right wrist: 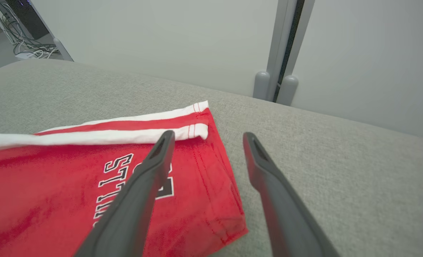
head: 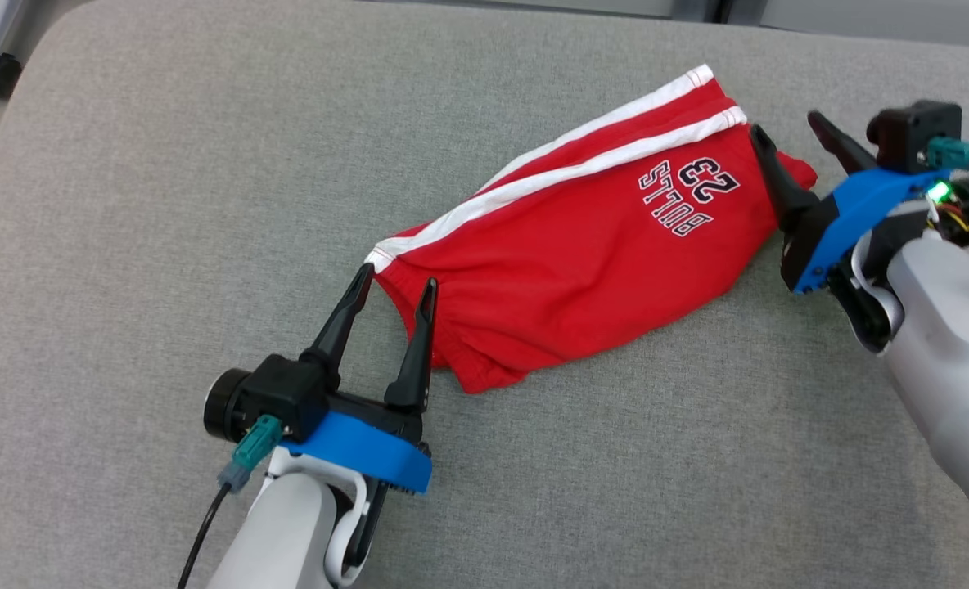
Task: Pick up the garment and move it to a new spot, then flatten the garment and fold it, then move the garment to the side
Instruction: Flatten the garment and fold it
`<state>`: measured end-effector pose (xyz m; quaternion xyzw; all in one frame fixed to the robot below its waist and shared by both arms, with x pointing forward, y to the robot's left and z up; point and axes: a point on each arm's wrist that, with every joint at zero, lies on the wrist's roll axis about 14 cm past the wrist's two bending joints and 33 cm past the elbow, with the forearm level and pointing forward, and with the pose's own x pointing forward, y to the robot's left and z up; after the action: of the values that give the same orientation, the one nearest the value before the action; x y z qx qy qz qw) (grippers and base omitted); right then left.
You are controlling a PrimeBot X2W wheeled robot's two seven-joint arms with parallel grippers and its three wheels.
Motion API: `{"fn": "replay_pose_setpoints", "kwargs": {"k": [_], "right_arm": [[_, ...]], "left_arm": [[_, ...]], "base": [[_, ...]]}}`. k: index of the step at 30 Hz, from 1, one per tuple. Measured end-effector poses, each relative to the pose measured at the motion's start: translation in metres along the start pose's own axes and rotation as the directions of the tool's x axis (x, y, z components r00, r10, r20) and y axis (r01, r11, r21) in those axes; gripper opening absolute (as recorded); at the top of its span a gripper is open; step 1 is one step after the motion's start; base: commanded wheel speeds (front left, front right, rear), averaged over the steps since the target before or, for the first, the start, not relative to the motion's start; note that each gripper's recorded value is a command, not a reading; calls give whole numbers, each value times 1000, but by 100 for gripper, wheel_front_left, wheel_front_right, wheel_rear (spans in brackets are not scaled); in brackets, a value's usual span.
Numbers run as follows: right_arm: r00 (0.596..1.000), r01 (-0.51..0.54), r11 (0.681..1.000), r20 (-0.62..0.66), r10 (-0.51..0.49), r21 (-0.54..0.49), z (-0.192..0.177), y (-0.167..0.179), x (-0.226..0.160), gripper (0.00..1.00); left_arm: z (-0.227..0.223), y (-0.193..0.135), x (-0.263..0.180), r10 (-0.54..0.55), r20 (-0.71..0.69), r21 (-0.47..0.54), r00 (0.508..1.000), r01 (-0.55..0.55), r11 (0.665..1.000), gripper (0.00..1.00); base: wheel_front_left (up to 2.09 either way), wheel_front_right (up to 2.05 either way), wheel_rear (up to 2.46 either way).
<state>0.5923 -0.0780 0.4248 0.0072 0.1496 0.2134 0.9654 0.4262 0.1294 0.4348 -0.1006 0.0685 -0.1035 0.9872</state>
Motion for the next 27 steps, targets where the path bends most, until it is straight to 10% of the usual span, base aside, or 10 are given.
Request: {"fn": "replay_pose_setpoints", "kwargs": {"k": [27], "right_arm": [[969, 52, 998, -239, -59, -35, -52, -23, -4, 100]], "left_arm": [[67, 74, -52, 320, 216, 174, 922, -359, 917, 100]], "base": [[0, 0, 0]]}}
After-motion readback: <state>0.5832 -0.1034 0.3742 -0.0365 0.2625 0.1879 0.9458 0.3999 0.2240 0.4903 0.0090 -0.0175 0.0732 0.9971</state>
